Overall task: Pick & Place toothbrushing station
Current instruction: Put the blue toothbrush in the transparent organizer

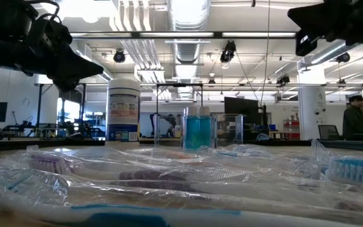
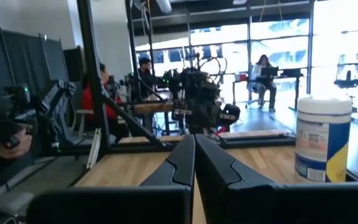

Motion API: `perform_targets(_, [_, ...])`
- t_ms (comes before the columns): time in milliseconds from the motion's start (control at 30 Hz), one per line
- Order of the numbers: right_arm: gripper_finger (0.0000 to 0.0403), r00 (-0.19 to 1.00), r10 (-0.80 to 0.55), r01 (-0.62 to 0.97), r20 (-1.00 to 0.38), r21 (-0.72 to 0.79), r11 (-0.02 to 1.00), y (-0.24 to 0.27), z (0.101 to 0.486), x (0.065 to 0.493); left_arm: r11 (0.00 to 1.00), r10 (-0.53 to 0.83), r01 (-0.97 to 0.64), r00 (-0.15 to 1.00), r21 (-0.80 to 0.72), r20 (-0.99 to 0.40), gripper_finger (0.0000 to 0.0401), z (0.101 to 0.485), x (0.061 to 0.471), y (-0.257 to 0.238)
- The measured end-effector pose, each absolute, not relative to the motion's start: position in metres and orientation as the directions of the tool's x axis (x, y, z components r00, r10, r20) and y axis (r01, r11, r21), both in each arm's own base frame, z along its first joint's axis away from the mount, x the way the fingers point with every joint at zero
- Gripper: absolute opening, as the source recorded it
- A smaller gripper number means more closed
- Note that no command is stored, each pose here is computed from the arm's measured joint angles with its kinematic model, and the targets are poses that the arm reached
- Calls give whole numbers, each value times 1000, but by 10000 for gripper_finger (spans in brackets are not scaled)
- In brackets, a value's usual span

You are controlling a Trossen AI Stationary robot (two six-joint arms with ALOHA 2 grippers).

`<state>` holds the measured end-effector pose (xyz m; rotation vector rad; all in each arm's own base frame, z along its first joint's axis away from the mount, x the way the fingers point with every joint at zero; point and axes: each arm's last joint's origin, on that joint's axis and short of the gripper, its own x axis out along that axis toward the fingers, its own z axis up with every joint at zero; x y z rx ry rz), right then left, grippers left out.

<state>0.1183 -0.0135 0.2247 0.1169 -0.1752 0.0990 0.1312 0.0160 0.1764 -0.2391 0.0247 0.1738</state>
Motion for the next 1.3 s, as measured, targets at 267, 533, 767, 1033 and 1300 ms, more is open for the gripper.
perform_targets(267, [8, 975, 88, -114, 205, 118, 986, -13, 225, 114, 959, 169, -171, 985, -227, -29, 8, 178, 130, 16])
perform_targets(533, [8, 987, 85, -105, 135, 153, 983, -13, 200, 116, 966, 170, -169, 985, -198, -12, 6, 180, 129, 16])
perform_targets(767, [8, 993, 83, -98, 88, 179, 979, -13, 184, 116, 962, 170, -170, 985, -212, -18, 12, 179, 129, 16])
perform_targets(1033, [8, 993, 83, -96, 84, 164, 982, -13, 183, 116, 962, 170, -170, 985, -214, -20, 7, 179, 129, 16])
perform_targets(1300, [8, 996, 83, -86, 24, 271, 959, -13, 177, 117, 957, 169, -170, 985, -236, -25, 13, 178, 129, 16])
